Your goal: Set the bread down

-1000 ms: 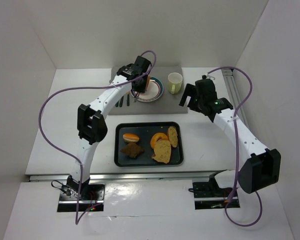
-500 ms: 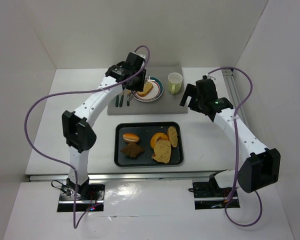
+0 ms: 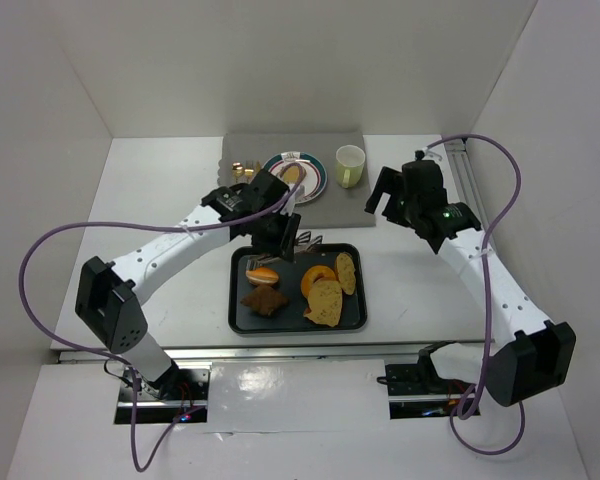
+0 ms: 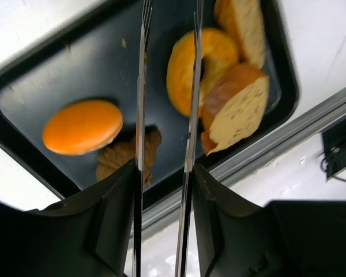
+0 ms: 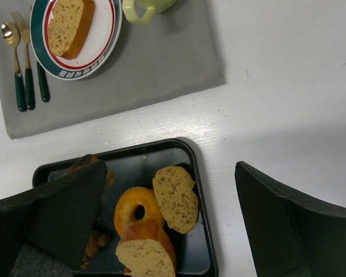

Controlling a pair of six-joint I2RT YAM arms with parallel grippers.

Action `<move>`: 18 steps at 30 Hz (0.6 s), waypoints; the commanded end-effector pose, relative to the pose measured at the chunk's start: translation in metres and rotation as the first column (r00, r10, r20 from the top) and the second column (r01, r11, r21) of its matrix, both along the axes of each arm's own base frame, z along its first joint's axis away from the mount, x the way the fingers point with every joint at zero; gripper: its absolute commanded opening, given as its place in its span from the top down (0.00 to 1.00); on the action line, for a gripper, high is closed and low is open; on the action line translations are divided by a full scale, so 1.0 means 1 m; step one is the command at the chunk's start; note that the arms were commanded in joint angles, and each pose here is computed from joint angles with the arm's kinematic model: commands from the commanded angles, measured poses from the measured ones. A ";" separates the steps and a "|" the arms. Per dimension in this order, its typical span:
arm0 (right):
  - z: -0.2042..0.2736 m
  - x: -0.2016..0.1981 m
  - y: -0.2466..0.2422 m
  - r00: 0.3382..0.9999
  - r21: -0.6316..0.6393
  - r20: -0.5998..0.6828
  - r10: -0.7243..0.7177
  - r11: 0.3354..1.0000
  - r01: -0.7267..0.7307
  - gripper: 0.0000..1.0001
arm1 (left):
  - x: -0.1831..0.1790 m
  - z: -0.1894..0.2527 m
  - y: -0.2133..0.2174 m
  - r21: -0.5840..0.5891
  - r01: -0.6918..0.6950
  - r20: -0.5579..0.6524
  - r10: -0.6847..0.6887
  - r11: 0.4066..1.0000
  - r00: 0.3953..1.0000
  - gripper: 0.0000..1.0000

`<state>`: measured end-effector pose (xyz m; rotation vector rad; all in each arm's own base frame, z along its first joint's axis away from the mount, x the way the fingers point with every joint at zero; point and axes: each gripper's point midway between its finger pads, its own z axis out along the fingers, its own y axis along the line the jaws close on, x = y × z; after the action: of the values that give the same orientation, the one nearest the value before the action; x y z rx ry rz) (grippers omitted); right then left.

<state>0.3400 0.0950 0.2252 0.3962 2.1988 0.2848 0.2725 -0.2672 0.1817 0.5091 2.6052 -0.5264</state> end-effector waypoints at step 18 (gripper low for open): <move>-0.010 -0.007 0.001 0.999 0.009 -0.037 0.011 1.000 -0.011 0.00 | -0.050 -0.043 0.001 -0.043 0.084 -0.228 -0.091 0.996 0.969 0.31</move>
<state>0.3344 0.0964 0.2174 0.3916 2.2333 0.2892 0.2290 -0.2593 0.1353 0.5479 2.7952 -0.6071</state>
